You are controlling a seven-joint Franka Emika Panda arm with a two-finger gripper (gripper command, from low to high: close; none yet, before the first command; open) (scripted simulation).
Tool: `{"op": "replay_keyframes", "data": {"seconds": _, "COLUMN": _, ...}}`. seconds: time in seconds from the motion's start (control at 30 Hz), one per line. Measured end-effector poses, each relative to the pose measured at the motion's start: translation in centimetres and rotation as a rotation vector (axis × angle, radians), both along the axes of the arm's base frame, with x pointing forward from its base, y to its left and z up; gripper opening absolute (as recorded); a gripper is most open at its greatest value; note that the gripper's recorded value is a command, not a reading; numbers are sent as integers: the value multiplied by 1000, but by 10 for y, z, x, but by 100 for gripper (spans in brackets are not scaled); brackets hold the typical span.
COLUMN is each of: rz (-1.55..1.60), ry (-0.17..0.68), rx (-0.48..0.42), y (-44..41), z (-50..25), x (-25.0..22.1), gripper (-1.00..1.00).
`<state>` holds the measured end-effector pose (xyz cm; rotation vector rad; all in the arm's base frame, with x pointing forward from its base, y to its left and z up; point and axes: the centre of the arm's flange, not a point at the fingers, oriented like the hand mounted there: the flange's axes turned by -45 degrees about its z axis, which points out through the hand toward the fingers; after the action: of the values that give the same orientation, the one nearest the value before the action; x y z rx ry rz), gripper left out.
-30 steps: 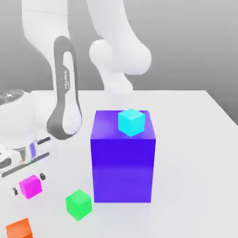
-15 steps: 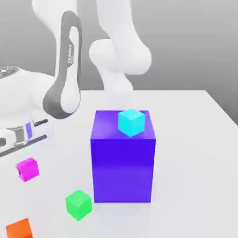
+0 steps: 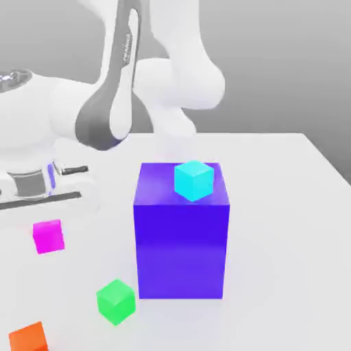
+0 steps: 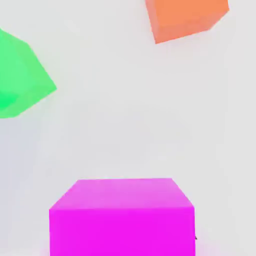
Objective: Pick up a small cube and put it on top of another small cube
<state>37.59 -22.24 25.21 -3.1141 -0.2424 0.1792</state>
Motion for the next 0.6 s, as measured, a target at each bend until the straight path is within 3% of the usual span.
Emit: {"op": "replay_keyframes", "data": {"seconds": 0.6, "rz": -620, "ry": -42, "rx": -50, "y": 82, "z": 7, "x": 28, "gripper": -100}}
